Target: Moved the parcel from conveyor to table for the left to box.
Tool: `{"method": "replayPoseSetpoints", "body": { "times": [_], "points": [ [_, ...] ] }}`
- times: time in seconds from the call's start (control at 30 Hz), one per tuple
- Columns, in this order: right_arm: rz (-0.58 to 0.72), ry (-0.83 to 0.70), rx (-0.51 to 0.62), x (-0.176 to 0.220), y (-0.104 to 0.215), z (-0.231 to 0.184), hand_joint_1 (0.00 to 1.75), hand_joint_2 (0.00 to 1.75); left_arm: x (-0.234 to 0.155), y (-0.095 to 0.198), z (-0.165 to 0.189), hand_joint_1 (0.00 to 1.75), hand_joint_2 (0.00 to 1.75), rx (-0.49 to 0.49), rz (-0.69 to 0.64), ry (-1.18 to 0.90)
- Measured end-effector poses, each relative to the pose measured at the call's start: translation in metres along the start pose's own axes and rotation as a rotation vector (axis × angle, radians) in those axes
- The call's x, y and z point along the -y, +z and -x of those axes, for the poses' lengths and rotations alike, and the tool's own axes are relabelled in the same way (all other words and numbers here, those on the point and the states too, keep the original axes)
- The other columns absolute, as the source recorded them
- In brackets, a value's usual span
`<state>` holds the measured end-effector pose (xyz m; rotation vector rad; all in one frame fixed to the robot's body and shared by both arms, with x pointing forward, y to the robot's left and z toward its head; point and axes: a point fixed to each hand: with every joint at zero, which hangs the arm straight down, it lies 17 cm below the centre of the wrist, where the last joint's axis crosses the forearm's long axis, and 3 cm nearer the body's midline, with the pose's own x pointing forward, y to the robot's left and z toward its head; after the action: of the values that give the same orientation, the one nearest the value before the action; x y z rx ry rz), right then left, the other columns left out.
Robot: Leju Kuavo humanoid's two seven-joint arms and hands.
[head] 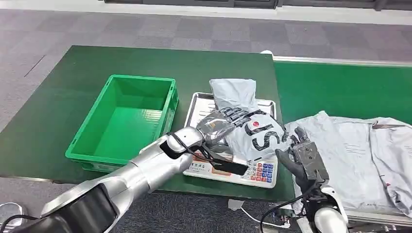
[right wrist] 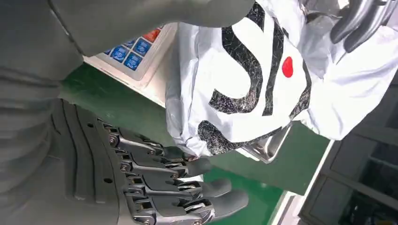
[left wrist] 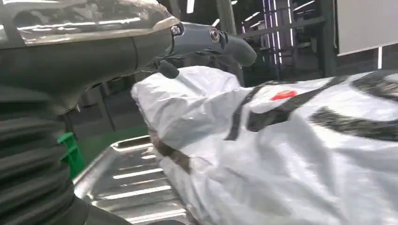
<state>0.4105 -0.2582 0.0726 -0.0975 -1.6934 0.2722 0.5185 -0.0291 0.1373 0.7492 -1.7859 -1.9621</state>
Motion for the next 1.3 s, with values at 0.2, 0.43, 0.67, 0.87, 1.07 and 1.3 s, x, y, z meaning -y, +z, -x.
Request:
{"method": "replayPoseSetpoints", "body": {
  "times": [0.2,0.43,0.67,0.87,1.07,1.3],
  "points": [
    [0.002,-0.002,-0.006,0.0,-0.002,0.003,0.0,1.75,-0.001,-0.003,-0.008,0.0,1.75,0.008,-0.004,0.013],
    [0.003,-0.003,-0.011,0.0,-0.002,0.005,0.0,1.75,0.002,-0.003,-0.01,0.0,1.75,0.01,-0.001,0.023],
    [-0.011,-0.024,0.017,-0.005,-0.013,0.0,0.0,1.75,0.005,-0.001,-0.009,0.0,1.75,0.01,0.009,0.019],
    [-0.075,-0.103,0.047,-0.018,-0.03,-0.011,0.0,1.75,0.005,-0.001,-0.008,0.0,1.75,0.021,0.019,0.012],
    [-0.113,-0.146,0.057,-0.032,-0.043,-0.015,0.0,1.75,0.003,-0.002,-0.008,0.0,1.75,0.024,0.025,0.005],
    [-0.185,-0.175,0.047,-0.058,-0.055,-0.017,0.0,1.75,0.003,-0.003,-0.01,0.0,1.75,0.028,0.026,0.0]
  ]
}}
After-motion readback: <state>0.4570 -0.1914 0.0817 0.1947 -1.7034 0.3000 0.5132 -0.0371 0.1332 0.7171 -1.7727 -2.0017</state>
